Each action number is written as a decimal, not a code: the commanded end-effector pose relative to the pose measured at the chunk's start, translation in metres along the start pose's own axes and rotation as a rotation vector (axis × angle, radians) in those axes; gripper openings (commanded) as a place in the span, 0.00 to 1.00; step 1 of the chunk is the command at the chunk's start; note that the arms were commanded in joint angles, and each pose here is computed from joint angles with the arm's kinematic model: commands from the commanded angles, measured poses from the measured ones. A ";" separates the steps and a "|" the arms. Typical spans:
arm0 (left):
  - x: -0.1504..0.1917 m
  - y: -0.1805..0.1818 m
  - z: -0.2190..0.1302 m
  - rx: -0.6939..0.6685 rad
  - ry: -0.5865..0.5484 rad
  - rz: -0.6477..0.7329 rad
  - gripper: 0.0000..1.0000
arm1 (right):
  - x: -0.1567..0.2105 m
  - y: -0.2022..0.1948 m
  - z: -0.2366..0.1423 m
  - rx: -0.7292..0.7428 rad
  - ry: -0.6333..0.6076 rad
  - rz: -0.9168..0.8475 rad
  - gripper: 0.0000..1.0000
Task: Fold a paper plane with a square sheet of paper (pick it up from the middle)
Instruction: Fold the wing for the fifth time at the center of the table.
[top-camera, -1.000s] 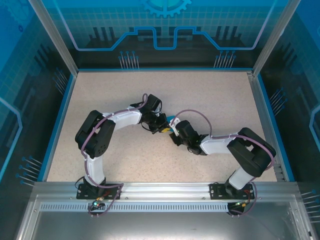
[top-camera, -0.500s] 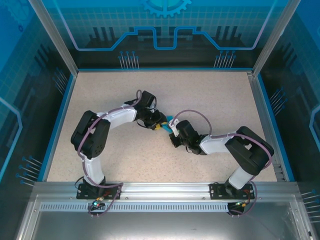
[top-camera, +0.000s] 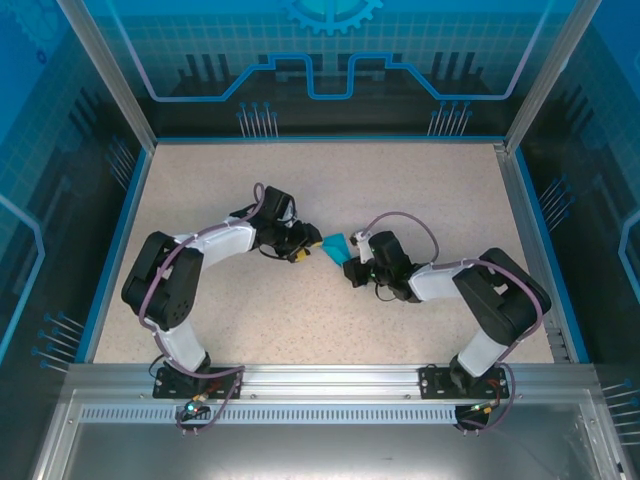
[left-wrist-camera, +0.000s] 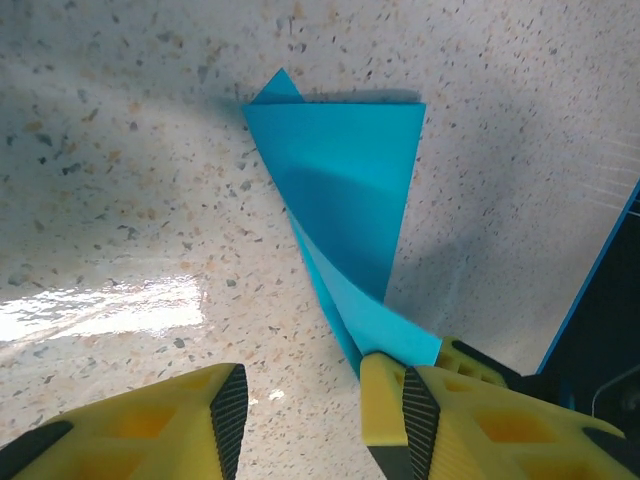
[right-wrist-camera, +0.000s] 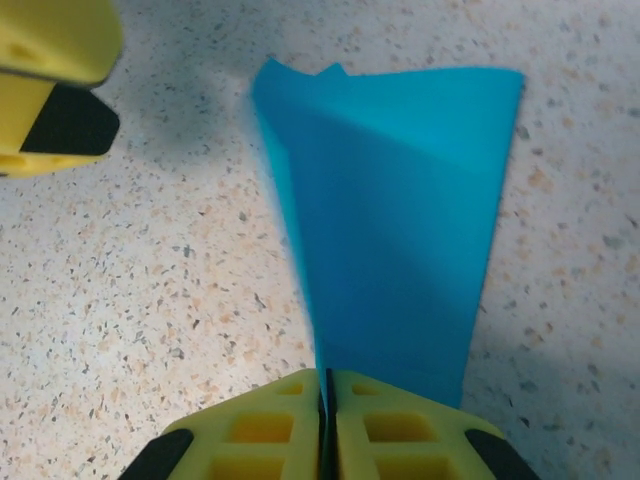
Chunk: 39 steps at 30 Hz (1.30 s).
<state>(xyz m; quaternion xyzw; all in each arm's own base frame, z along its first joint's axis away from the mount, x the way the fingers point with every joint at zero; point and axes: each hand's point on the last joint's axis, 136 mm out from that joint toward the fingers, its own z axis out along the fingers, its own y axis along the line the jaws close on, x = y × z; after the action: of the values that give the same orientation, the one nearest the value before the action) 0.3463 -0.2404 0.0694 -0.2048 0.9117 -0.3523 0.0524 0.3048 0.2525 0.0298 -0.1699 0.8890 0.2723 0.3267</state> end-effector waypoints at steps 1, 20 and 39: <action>0.011 -0.023 -0.002 0.089 0.019 0.086 0.47 | 0.011 0.001 0.003 -0.062 0.033 0.102 0.12; 0.040 -0.033 0.035 0.155 0.114 0.182 0.28 | 0.007 -0.008 0.000 -0.186 0.063 0.326 0.08; 0.041 -0.035 0.052 0.183 0.133 0.225 0.25 | 0.004 -0.008 0.007 -0.270 0.144 0.487 0.05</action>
<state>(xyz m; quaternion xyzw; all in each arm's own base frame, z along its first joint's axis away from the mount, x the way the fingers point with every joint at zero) 0.3326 -0.3036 0.0512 -0.1023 0.8992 -0.4230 0.0444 0.3068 0.2486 0.0217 -0.0272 0.8821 0.4317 0.1867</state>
